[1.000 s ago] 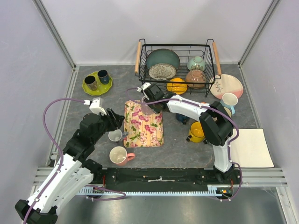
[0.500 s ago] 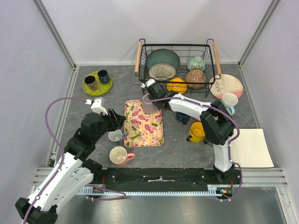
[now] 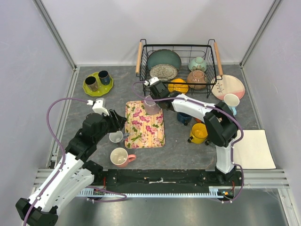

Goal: Turn the mug right side up

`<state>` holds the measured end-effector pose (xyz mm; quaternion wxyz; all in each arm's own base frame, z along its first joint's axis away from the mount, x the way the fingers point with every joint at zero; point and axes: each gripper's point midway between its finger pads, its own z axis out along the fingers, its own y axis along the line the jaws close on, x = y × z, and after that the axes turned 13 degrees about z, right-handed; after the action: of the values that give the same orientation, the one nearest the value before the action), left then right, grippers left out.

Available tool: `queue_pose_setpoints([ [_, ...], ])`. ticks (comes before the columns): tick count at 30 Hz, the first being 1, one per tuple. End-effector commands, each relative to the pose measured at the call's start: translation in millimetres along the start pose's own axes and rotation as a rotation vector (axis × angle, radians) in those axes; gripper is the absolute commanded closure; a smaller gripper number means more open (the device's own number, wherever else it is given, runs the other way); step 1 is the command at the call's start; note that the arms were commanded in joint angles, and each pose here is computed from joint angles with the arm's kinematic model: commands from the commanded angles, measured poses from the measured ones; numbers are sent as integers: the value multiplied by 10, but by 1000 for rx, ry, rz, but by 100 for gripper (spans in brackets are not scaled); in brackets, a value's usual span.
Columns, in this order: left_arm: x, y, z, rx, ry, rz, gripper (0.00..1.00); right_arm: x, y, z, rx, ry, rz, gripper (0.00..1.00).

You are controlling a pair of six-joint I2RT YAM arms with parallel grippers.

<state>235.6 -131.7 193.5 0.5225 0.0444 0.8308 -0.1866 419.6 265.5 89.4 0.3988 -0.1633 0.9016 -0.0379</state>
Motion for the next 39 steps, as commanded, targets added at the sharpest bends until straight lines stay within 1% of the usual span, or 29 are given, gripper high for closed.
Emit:
queue_pose_setpoints([
  [1,-112,-28,-36,13,-26,42,44,-377,83,-507,-50,-129,93,46],
  [2,-107,-33,-34,16,-24,44,44,-483,63,-670,-65,-160,116,45],
  [3,-111,-35,-31,16,-25,44,44,-467,85,-763,-79,-159,130,41],
  [4,-111,-38,-31,18,-25,44,44,-500,89,-852,-94,-169,143,40],
  [5,-104,-29,-22,14,-21,44,44,-579,62,-1017,-114,-194,164,36],
  [6,-106,-37,-21,16,-19,43,44,-534,59,-1086,-124,-173,178,35],
  [8,-108,-59,-18,25,-13,42,44,-549,-46,-1270,-117,-184,219,34],
  [9,-103,-67,-16,29,-10,40,44,-414,-110,-1301,-91,-150,254,34],
  [11,-72,-86,0,41,0,35,44,-344,-313,-1465,-38,-167,308,36],
  [12,-68,-99,1,48,1,33,44,-120,-406,-1447,6,-131,314,36],
  [13,-59,-151,12,76,8,33,45,-103,-533,-1575,35,-160,388,37],
  [14,-46,-198,16,102,18,35,45,-27,-588,-1614,50,-159,408,37],
  [15,-33,-233,30,120,30,31,46,188,-647,-1592,74,-125,408,37],
  [16,-22,-297,33,151,42,17,47,212,-690,-1696,62,-141,470,37],
  [17,17,-317,74,157,67,13,47,284,-696,-1719,54,-131,486,37],
  [18,36,-333,93,164,80,8,47,451,-709,-1696,60,-99,487,37],
  [20,79,-370,134,178,107,-9,48,548,-725,-1741,55,-86,530,35],
  [21,87,-375,141,180,110,-13,48,673,-734,-1717,65,-61,523,35],
  [28,146,-393,172,187,118,-56,46,1032,-638,-1476,58,27,583,30],
  [33,206,-349,160,168,136,-55,46,1071,-693,-1253,74,26,626,32],
  [36,228,-313,156,152,135,-53,46,1037,-708,-1134,72,23,635,35],
  [39,230,-293,155,142,132,-53,46,1055,-674,-987,70,49,629,38],
])
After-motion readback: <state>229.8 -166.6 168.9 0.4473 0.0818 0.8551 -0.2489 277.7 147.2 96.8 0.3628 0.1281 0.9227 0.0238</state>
